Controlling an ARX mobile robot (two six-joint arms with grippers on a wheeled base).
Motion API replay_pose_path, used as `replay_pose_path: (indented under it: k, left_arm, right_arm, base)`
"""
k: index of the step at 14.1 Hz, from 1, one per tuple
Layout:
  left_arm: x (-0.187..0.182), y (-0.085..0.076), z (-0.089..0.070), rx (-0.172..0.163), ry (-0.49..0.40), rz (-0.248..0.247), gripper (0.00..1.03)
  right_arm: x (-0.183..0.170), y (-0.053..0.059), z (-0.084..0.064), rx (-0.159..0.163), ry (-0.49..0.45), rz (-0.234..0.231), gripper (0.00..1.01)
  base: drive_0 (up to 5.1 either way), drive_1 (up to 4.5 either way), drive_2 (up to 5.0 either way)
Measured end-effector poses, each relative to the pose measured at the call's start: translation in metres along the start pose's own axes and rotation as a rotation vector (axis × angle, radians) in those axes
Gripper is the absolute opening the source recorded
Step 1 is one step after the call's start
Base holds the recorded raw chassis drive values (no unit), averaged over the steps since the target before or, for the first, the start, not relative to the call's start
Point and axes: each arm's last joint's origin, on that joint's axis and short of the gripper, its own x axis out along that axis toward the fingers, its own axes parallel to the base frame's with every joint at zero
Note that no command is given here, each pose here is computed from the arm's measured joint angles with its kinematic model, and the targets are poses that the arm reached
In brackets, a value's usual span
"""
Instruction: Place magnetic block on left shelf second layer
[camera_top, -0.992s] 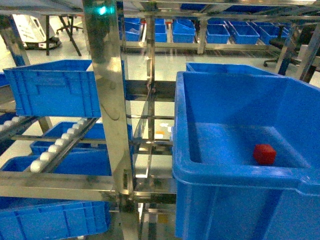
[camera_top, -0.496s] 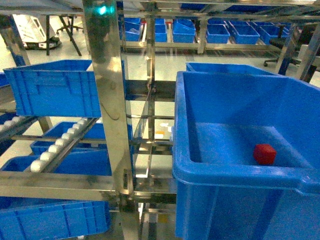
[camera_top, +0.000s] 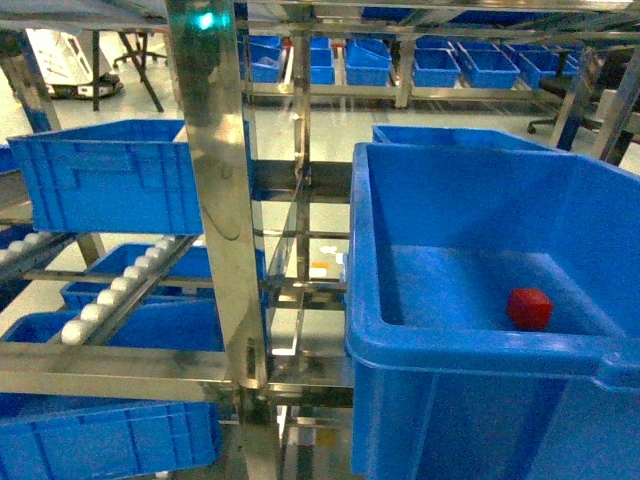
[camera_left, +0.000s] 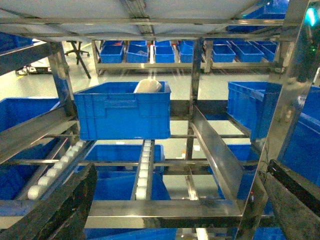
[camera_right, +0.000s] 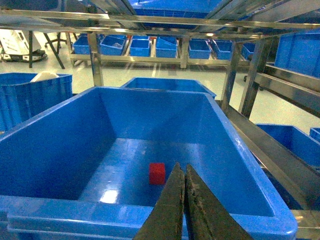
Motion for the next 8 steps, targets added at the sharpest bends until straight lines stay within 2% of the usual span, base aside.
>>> replay_pose_path:
  k: [2, 8]
  left_arm:
    - [0.0, 0.0, 0.0, 0.0, 0.0, 0.0, 0.98]
    - [0.0, 0.0, 0.0, 0.0, 0.0, 0.0, 0.98]
  right_arm:
    - [-0.004, 0.0, -0.006, 0.0, -0.017, 0.0, 0.02]
    - [-0.015, 0.0, -0.007, 0.0, -0.016, -0.001, 0.02]
  base:
    - [0.0, 0.0, 0.0]
    - [0.0, 0.0, 0.0]
